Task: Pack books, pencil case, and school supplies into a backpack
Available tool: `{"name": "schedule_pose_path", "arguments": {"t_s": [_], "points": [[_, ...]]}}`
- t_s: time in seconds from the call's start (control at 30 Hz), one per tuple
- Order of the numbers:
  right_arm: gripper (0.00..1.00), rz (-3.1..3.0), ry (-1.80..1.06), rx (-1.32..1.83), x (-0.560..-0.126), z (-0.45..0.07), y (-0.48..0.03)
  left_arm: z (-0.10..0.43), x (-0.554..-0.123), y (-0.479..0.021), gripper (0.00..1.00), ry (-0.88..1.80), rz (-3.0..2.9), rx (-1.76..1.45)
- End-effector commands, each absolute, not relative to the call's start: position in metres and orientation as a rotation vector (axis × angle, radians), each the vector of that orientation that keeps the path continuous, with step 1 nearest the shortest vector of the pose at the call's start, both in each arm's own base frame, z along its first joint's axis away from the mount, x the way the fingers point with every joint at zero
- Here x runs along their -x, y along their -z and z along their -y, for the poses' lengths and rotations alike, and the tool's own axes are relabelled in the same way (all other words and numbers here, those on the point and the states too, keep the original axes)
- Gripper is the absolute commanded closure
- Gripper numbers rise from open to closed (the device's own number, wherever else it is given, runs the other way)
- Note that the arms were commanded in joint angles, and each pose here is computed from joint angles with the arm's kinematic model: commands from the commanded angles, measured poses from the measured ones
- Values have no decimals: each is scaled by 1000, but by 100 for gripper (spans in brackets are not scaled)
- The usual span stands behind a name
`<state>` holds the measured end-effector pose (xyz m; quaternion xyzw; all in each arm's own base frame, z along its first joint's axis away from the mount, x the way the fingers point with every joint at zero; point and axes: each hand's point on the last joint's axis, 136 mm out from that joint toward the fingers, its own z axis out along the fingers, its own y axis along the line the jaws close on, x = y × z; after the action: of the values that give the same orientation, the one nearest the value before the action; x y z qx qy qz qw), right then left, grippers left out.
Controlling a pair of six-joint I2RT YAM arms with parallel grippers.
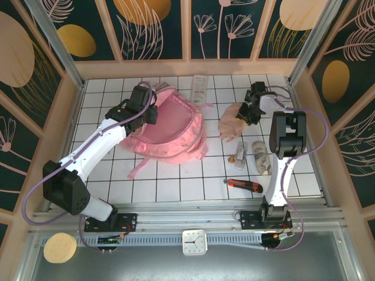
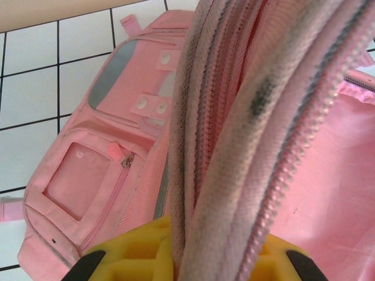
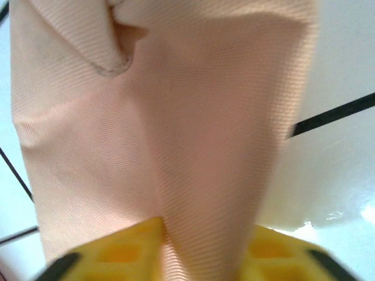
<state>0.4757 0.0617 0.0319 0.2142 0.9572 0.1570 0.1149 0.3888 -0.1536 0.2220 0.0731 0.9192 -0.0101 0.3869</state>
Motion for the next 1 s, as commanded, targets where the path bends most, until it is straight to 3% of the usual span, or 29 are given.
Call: {"name": "schedule_pose_path", "arguments": {"t_s": [0.0,0.1,0.3,0.53,0.7,0.97], "points": [[88,-2744,-496,-598,-491,-65,-44,147,-381,-229,100,48,-2358,-137],[100,-2698,-554,-572,-497,-71,-68,149,-380,-228,100,63,-2363,-142],[100,-2534,-742,-469,-506,-89,-154,157,-379,-228,100,129,-2350,-153],[100,-2438,-993,-330,-477,-130,-234,163,-380,-232,100,176,-2333,-158],[100,-2542,-1242,-137,-442,-199,-244,168,-380,-235,100,209,-2317,-173],[100,-2767,-1314,23,-407,-299,-212,170,-378,-256,100,250,-2241,-179]]}}
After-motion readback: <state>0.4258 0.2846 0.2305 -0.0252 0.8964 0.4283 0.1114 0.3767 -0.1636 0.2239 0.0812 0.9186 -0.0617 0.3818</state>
